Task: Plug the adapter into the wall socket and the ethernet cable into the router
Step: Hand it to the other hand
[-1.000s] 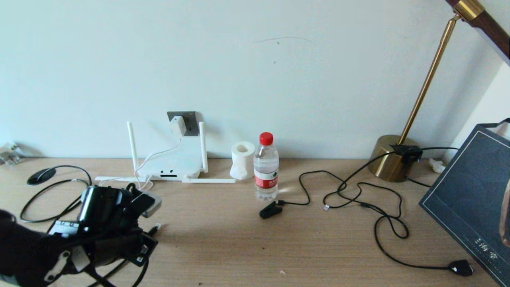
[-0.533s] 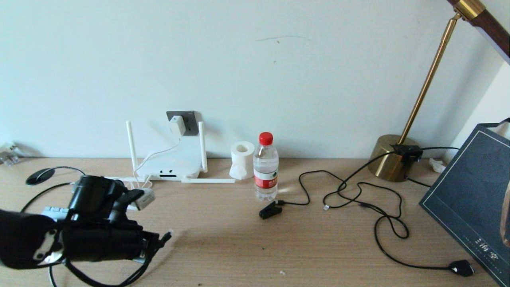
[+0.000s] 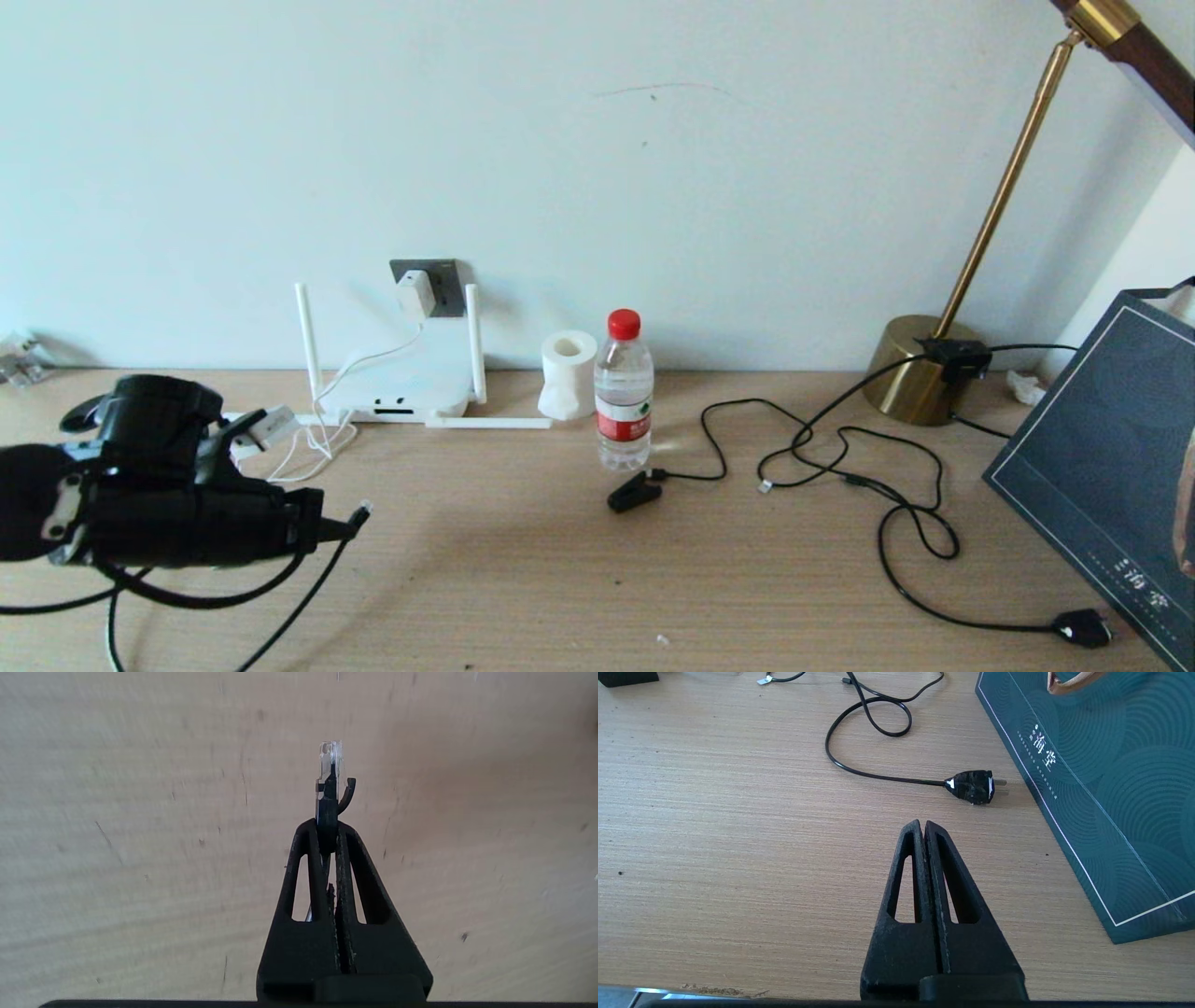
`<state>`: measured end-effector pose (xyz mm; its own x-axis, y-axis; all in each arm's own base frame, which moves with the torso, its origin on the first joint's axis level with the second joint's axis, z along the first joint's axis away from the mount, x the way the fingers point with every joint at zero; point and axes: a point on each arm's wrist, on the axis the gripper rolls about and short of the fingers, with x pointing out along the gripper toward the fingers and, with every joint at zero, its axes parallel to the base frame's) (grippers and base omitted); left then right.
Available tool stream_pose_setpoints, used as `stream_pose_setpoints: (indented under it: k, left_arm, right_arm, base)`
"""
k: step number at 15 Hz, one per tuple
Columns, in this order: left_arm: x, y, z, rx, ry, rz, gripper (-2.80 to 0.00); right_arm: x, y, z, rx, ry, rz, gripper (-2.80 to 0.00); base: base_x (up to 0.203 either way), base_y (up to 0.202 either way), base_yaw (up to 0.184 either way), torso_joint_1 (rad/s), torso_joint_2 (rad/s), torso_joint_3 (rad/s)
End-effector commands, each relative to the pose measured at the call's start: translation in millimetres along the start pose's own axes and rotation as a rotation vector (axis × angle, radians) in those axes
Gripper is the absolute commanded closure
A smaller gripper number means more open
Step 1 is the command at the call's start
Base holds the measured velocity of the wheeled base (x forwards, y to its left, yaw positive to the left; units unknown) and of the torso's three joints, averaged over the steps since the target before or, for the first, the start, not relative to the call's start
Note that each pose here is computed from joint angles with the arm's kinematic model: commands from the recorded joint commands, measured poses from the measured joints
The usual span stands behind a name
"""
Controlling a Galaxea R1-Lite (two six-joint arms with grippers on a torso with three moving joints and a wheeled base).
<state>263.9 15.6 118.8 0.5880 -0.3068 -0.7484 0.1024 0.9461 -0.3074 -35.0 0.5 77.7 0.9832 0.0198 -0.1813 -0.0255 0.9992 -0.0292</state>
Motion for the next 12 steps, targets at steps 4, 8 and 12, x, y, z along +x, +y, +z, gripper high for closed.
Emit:
stream_pose_setpoints:
  k: [4, 8, 12]
  left_arm:
    - [12, -7.7, 31, -0.026, 0.021, 0.118, 0.00]
    - [29, -37.3, 44, -0.110, 0.058, 0.265, 0.00]
    - [44, -58.3, 49, -0.175, 0.059, 0.363, 0.00]
  right_arm:
    - [0, 0, 0, 0.000, 0.002, -0.001, 0.00]
    - [0, 0, 0, 0.000, 0.003, 0.000, 0.00]
    - [0, 0, 0, 0.000, 0.003, 0.000, 0.00]
  base:
    - [0.000, 0.000, 0.000, 0.000, 0.00, 0.000]
    - [0.000, 0.000, 0.000, 0.000, 0.00, 0.000]
    - [0.000, 0.000, 0.000, 0.000, 0.00, 0.000]
